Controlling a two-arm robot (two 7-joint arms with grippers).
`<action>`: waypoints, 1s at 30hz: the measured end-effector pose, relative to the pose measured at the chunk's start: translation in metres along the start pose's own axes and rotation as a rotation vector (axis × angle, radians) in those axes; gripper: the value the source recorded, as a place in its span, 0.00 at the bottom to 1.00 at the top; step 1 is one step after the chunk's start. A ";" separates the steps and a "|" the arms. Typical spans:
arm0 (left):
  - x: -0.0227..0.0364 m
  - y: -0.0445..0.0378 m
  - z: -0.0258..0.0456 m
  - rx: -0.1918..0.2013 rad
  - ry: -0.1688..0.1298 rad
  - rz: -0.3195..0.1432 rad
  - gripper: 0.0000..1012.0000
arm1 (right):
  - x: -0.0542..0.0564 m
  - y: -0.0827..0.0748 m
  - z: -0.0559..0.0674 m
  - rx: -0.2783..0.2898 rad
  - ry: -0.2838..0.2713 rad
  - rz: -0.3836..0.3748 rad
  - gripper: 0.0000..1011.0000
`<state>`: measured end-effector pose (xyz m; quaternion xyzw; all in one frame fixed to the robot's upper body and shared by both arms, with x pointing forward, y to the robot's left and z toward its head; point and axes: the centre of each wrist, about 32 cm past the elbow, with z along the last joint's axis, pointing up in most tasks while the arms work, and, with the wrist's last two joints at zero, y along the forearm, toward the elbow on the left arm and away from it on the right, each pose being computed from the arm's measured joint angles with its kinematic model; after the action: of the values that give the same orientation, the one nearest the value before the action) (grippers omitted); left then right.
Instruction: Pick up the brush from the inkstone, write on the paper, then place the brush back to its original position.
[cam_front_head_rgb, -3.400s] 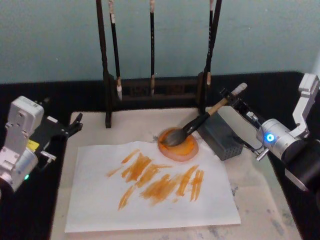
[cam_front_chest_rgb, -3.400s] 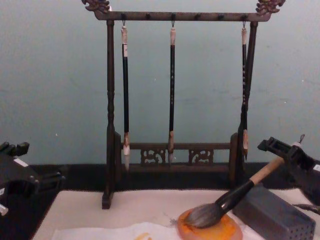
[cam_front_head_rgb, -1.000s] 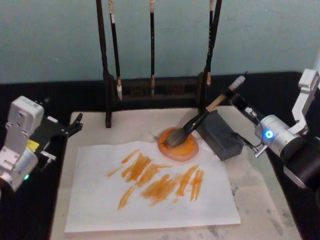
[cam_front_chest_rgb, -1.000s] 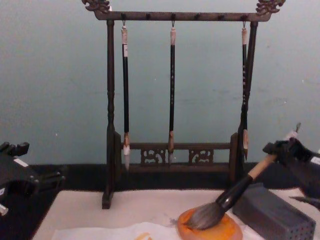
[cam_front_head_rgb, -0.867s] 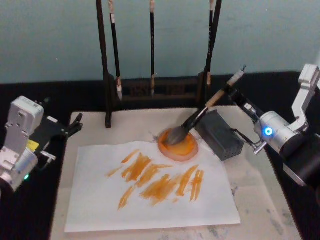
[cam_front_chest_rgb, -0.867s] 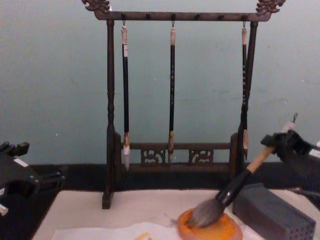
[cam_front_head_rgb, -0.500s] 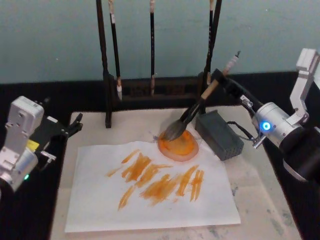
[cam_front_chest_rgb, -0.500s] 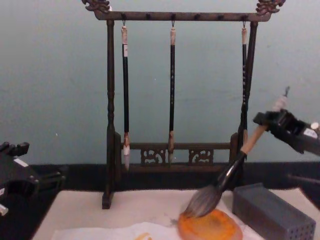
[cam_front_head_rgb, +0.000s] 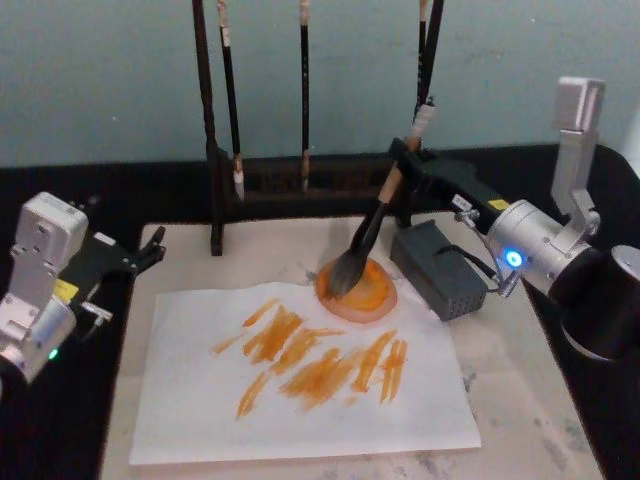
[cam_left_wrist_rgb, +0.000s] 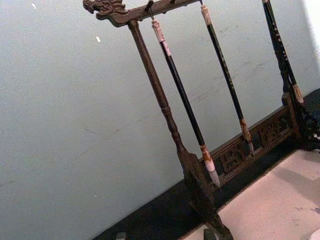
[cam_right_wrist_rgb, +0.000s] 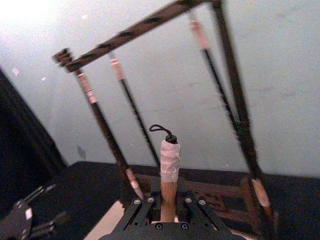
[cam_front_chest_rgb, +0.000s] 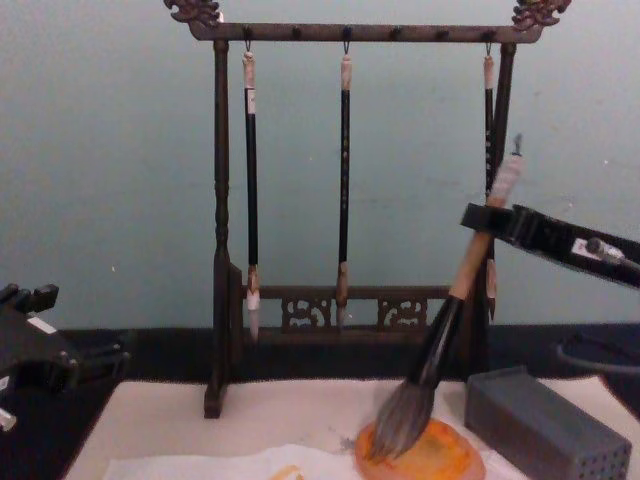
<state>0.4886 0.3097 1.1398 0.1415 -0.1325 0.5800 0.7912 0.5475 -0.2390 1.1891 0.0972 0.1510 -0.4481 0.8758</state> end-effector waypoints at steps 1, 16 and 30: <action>0.0000 0.0000 0.0000 0.000 0.000 0.000 0.99 | 0.000 0.000 0.000 0.000 0.000 0.000 0.17; 0.0000 0.0000 0.0000 0.000 0.000 0.000 0.99 | -0.022 0.008 0.005 -0.032 -0.142 0.199 0.17; 0.0000 0.0000 0.0000 0.000 0.000 0.000 0.99 | -0.043 0.015 0.003 -0.066 -0.160 0.355 0.17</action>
<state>0.4886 0.3097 1.1398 0.1415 -0.1325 0.5799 0.7913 0.5366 -0.1984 1.2081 0.0577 0.0759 -0.2876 0.9530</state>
